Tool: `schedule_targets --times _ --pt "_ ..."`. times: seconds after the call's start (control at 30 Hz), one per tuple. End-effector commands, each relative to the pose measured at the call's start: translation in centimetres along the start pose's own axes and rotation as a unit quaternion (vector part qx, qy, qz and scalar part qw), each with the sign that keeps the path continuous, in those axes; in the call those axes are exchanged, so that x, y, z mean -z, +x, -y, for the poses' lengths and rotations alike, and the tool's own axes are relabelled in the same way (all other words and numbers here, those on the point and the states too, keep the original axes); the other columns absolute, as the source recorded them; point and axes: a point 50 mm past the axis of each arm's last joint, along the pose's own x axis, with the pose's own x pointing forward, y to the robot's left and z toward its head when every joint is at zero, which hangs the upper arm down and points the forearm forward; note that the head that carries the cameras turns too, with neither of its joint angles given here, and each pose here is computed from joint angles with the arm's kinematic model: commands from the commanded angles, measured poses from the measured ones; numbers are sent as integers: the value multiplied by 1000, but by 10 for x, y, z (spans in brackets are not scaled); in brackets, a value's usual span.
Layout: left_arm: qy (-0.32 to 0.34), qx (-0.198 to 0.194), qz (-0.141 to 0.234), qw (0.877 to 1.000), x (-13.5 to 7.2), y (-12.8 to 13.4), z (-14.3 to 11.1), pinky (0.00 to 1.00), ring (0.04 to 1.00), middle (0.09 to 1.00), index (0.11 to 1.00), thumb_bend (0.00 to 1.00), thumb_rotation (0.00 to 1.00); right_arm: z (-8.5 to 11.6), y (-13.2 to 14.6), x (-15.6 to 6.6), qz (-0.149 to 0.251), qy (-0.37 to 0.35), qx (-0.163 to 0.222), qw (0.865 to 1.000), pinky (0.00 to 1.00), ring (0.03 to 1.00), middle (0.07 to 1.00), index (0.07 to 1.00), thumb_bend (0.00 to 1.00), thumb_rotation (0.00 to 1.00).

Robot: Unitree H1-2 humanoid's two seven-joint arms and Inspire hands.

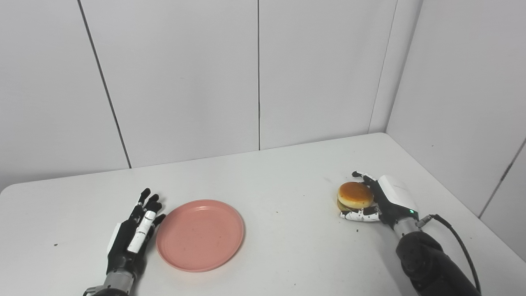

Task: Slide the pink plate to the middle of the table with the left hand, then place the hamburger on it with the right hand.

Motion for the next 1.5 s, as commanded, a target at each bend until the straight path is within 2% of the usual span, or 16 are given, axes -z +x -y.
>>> schedule_targets --times 0.0,0.1,0.23,0.6,0.63,0.7,1.03,1.27,1.47 --pt "-9 6 -24 1000 7 -2 4 891 948 953 953 772 669 23 13 -13 33 -10 40 999 538 619 680 795 886 314" --pt "-8 7 -23 1000 6 -3 4 888 948 954 954 773 676 23 13 -14 38 -14 48 998 526 607 670 770 850 301" --pt "-14 5 -25 1000 6 -3 5 900 949 951 952 784 662 22 12 -15 45 -9 65 997 521 607 668 684 788 259" --pt "-12 6 -22 1000 4 -2 5 883 948 948 945 788 668 22 13 -15 44 -8 63 997 490 563 604 570 723 254" --pt "-12 6 -22 1000 4 -2 5 888 950 950 946 783 669 22 13 -15 44 -7 62 997 481 552 592 530 623 205" --pt "-12 6 -22 1000 4 -2 6 895 952 953 947 774 671 21 13 -15 43 -4 60 997 437 513 560 493 531 159" --pt "-11 5 -24 1000 3 -2 7 884 949 948 940 795 670 22 12 -17 39 0 56 998 350 431 507 485 517 149" --pt "-5 7 -23 1000 3 -2 7 879 946 949 943 798 671 27 10 -22 53 11 61 997 388 464 524 485 517 148" --pt "-4 11 -23 1000 3 -1 9 880 944 947 944 808 663 40 5 -42 75 52 70 993 409 485 539 487 516 152"
